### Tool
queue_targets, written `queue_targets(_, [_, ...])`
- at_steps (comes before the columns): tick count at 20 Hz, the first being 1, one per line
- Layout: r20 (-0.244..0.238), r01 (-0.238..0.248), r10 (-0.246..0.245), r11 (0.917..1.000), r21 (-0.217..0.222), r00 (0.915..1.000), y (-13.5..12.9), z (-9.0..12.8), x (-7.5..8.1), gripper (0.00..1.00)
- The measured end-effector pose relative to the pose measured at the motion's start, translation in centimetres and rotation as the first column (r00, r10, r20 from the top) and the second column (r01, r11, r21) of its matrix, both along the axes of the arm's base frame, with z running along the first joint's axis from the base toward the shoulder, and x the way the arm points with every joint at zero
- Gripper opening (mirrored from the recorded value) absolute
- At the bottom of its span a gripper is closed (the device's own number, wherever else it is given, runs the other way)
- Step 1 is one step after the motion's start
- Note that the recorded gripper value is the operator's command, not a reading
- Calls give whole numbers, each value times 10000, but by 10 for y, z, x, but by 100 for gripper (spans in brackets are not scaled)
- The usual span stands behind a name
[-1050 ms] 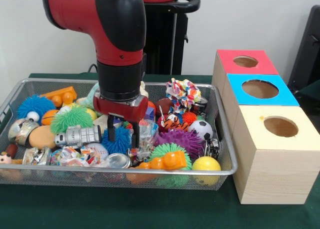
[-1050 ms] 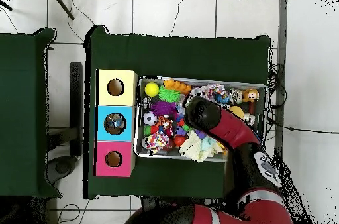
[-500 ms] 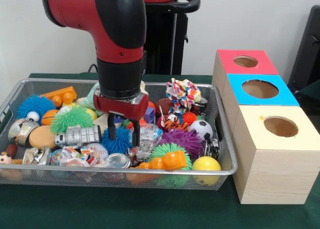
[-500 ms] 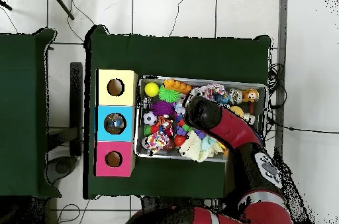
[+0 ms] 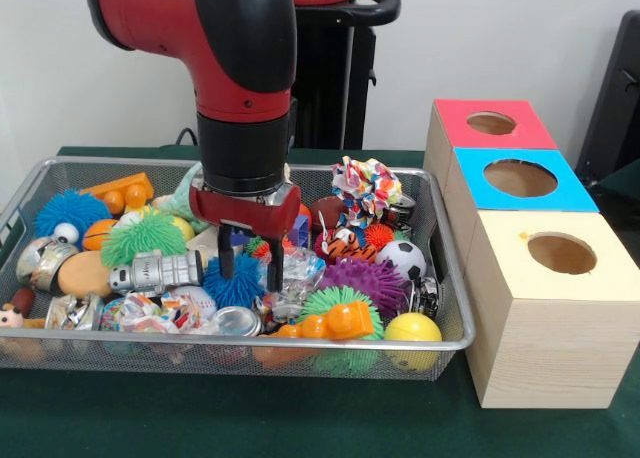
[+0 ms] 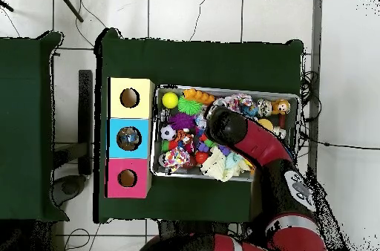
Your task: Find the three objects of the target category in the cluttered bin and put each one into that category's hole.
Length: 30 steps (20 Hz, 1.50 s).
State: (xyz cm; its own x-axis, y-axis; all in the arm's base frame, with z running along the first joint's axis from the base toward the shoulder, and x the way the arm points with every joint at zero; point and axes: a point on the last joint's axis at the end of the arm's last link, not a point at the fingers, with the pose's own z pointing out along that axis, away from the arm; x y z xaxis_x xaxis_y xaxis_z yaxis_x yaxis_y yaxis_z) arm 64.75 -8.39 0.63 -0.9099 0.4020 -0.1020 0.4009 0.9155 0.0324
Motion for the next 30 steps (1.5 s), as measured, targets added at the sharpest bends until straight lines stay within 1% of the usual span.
queue_targets(8, [8,-243,243,9997,0,9997,16,0,2,100])
queue_targets(17, [123,-442,442,9990,-14,9989,31,1,10,100])
queue_targets(23, [176,-435,435,9991,-2,9989,34,2,14,100])
queue_targets(30, [162,-434,434,9991,1,9989,33,2,13,100])
